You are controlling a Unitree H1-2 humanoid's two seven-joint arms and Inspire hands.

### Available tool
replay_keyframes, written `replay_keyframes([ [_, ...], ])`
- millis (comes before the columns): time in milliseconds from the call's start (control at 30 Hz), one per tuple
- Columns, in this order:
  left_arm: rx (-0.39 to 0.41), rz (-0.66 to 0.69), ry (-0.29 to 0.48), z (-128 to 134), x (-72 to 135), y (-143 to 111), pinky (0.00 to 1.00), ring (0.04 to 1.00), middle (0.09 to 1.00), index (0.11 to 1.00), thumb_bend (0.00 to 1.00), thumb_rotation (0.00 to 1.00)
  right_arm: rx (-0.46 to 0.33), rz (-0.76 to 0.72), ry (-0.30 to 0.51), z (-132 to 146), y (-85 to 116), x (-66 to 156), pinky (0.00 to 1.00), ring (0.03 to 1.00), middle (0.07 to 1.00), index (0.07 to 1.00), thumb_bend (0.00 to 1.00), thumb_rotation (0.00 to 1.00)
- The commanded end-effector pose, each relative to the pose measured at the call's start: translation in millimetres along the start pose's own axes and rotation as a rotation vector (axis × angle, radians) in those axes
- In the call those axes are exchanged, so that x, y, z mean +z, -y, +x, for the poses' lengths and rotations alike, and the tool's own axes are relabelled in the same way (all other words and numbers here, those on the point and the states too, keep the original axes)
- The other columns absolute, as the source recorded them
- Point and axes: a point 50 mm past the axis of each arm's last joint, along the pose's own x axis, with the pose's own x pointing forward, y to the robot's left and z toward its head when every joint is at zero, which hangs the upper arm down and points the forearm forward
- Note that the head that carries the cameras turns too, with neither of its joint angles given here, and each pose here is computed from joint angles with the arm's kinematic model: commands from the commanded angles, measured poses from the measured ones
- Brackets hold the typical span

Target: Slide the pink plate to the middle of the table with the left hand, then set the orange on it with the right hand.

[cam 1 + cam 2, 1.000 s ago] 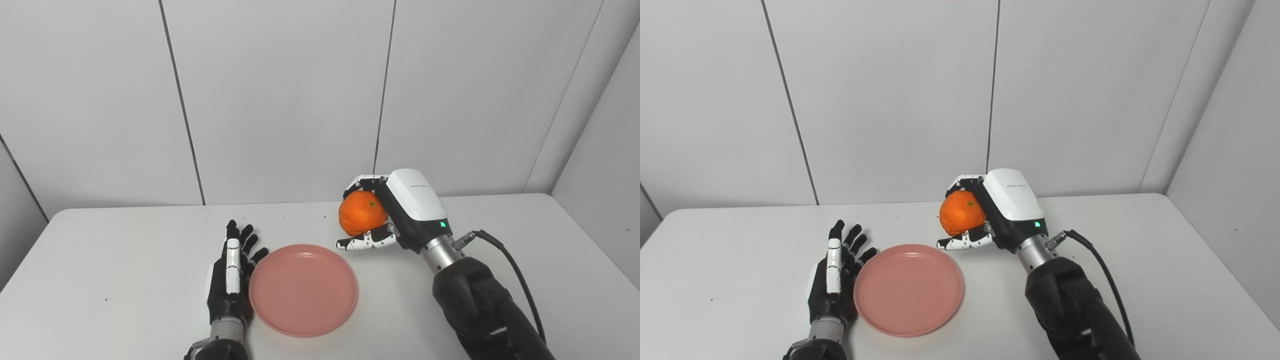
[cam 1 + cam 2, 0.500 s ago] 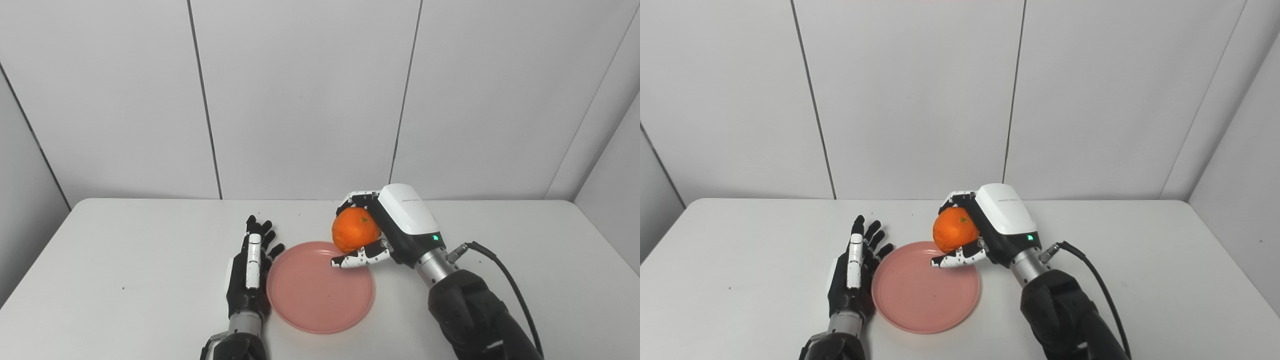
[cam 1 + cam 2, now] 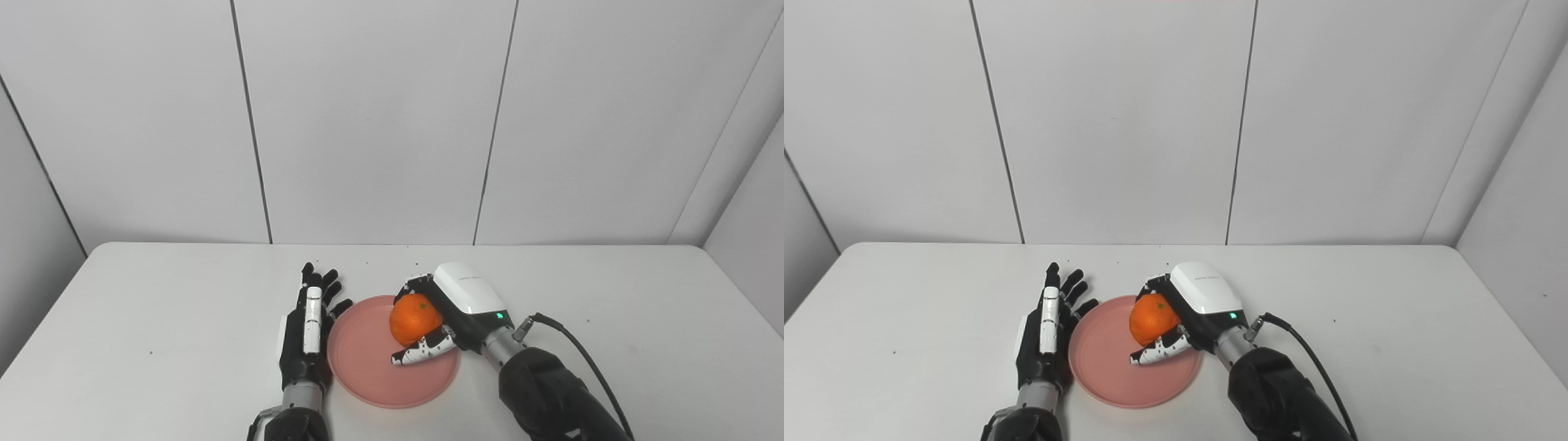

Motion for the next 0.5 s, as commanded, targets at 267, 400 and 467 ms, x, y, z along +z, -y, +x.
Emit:
replay_keyframes([
  [267, -0.012, -0.012, 0.024, 6, 7, 17, 0.74, 0.881, 0.885, 1.000, 0.58, 0.90, 0.026, -0.053, 0.062, 29, 2, 14, 0.16, 0.230, 0.324, 0.491, 0.51, 0.16],
  [400, -0.014, -0.014, 0.026, 7, 7, 17, 0.75, 0.885, 0.879, 1.000, 0.59, 0.90, 0.034, -0.052, 0.065, 31, 1, 14, 0.14, 0.207, 0.290, 0.490, 0.51, 0.16],
  [467, -0.015, -0.009, 0.027, 8, 6, 18, 0.74, 0.883, 0.879, 1.000, 0.60, 0.90, 0.036, -0.052, 0.066, 31, 1, 14, 0.14, 0.203, 0.285, 0.490, 0.51, 0.16],
])
